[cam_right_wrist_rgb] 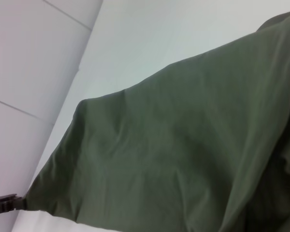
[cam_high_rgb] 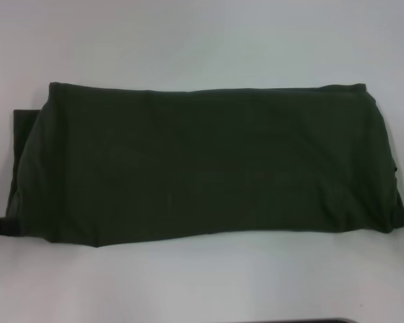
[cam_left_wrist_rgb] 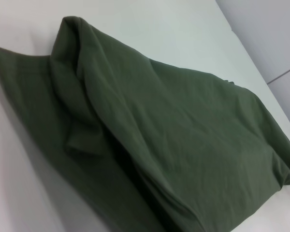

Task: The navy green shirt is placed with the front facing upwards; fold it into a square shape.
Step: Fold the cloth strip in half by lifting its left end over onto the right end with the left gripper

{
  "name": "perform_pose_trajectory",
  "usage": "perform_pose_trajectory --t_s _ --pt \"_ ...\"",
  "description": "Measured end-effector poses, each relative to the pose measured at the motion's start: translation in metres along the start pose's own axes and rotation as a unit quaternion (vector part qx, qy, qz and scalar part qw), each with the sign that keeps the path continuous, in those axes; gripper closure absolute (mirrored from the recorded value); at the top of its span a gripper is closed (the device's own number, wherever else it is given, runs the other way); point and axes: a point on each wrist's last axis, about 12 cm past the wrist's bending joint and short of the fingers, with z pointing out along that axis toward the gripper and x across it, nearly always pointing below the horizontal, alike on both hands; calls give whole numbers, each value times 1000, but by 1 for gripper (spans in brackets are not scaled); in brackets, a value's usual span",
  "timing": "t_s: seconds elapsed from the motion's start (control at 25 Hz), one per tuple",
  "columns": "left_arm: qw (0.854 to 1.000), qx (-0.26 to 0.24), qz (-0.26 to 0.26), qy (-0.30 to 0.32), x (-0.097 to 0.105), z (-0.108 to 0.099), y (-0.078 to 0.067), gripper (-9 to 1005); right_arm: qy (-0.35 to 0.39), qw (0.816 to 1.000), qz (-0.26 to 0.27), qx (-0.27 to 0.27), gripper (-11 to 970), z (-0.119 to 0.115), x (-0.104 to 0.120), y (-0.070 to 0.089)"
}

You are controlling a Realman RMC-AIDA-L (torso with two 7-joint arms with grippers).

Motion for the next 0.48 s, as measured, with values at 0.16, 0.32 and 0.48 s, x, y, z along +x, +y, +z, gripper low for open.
perform_pose_trajectory --t_s 0.16,0.32,0.48 --pt "1000 1 -7 0 7 -1 0 997 4 1000 -3 -8 949 2 3 2" --pt "1000 -3 -12 0 12 -2 2 998 -4 1000 2 -3 950 -2 4 0" --pt "999 -25 -17 13 15 -2 8 998 -16 1000 10 13 950 -8 3 -4"
